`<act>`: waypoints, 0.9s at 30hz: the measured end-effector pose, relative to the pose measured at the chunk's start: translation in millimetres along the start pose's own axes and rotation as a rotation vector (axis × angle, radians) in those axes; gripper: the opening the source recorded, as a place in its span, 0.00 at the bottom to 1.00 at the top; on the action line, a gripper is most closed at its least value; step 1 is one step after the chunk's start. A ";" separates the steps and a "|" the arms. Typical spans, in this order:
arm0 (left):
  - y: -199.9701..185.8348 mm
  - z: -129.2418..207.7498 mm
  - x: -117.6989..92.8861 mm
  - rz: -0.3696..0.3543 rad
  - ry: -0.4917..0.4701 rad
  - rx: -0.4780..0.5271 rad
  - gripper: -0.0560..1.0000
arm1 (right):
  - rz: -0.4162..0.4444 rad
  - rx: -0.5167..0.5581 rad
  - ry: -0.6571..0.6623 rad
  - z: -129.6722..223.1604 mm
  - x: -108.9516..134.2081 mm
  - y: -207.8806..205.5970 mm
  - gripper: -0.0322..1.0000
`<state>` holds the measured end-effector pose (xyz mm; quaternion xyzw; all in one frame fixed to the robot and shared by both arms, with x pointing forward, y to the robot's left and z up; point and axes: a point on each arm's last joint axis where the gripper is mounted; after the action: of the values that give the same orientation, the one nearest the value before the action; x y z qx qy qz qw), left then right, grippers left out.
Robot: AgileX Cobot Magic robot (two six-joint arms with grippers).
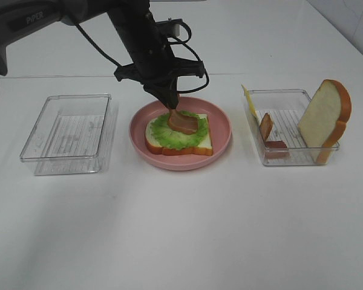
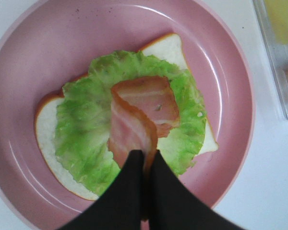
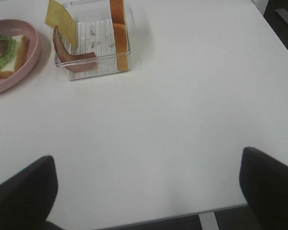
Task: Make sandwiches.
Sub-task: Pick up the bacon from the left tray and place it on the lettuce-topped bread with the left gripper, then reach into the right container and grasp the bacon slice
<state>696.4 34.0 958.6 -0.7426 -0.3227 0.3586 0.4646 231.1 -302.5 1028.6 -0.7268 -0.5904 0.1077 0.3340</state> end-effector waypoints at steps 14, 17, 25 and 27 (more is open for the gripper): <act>-0.6 0.5 6.7 -0.075 -0.057 0.004 0.65 | 0.000 0.000 0.000 0.0 0.0 0.0 0.98; -0.7 0.7 8.2 -0.092 -0.056 0.006 0.73 | 0.000 0.000 0.000 0.0 0.0 0.0 0.98; -28.3 -4.1 6.1 -0.144 -0.030 -0.043 0.98 | 0.000 0.000 0.000 0.0 0.0 0.0 0.98; -44.5 -6.3 2.9 -0.154 -0.021 -0.073 0.99 | 0.000 0.000 0.000 0.0 0.0 0.0 0.98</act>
<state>696.8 49.5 1000.9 -0.7281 -0.3965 0.3175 0.4602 231.1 -302.5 1028.6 -0.7268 -0.5904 0.1077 0.3340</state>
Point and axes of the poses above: a point on each arm's last joint axis where the gripper is mounted, y pointing out along that axis toward the gripper, x along the wrist's bending axis when the last joint is at zero, z = x × y, and after that the axes turned 15 degrees about y, right-handed
